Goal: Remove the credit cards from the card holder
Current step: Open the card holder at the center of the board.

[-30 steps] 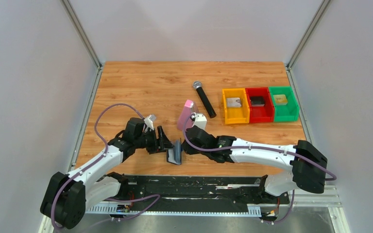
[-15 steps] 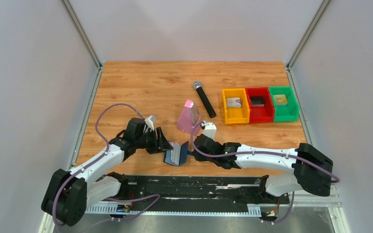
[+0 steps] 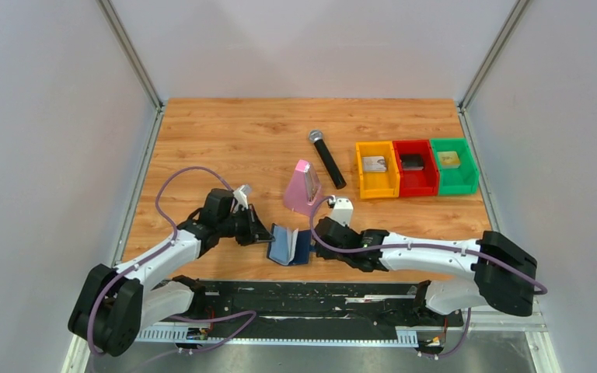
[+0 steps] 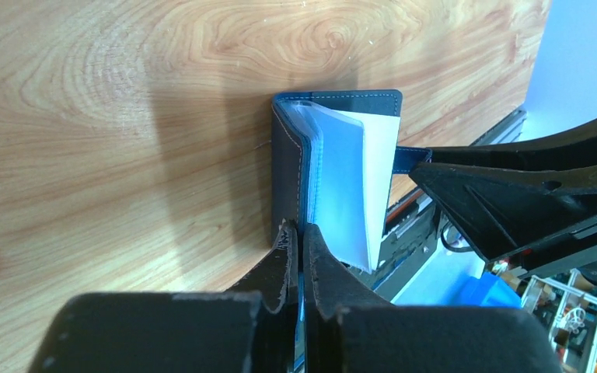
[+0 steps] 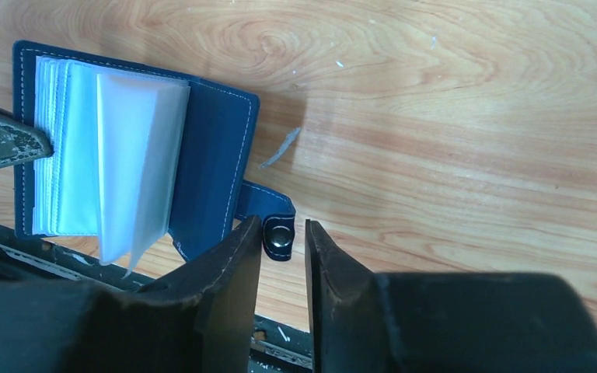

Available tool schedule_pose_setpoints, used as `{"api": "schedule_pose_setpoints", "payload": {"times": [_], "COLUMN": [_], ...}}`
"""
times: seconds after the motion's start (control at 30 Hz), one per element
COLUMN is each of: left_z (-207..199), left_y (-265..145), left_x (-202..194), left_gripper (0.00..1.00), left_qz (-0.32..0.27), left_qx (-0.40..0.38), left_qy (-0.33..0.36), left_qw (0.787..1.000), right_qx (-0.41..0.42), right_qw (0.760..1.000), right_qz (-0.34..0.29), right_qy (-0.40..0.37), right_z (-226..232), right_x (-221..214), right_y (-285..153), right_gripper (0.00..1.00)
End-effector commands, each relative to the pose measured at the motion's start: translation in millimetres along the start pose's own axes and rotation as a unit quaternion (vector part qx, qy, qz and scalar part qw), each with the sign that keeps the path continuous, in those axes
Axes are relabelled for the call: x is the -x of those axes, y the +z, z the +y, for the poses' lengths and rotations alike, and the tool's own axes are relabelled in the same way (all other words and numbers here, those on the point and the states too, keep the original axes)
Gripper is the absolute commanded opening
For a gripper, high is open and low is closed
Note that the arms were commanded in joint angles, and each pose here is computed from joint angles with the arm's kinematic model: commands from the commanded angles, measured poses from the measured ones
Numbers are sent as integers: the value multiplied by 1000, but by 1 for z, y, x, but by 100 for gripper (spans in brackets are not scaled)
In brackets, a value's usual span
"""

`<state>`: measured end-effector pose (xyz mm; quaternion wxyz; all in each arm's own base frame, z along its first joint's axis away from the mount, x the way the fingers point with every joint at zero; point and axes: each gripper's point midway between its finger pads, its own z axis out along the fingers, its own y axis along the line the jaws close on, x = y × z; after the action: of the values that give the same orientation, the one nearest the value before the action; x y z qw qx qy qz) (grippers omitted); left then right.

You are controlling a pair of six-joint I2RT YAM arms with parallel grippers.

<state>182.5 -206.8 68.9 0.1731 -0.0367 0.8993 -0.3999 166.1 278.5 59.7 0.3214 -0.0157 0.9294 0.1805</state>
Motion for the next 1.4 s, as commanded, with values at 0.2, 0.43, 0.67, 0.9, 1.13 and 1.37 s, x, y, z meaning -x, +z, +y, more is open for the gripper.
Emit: {"api": "schedule_pose_setpoints", "payload": {"times": [0.2,0.43,0.67,0.9,1.13,1.37], "left_z": [-17,-15,-11,-13,-13,-14], "left_y": [-8,-8,-6,-6,-7,-9], "left_x": [8,6,3,5,3,4], "left_gripper": [0,0,0,0,0,0], "left_qz": [-27,-29,-26,-30,-29,-31], "left_qx": [-30,-29,-20,-21,-22,-23], "left_qy": [13,6,5,3,4,6], "left_qw": [999,999,999,999,999,999], "right_qx": [64,137,179,170,140,91], "right_qw": [997,990,983,985,988,994], "right_qz": [-19,3,18,35,59,62], "right_qy": [26,28,27,23,16,19], "right_z": [44,83,112,120,113,87], "right_x": [43,40,38,30,15,8], "right_y": [-41,-37,-30,-13,6,16], "right_gripper": [32,33,46,56,56,43]}}
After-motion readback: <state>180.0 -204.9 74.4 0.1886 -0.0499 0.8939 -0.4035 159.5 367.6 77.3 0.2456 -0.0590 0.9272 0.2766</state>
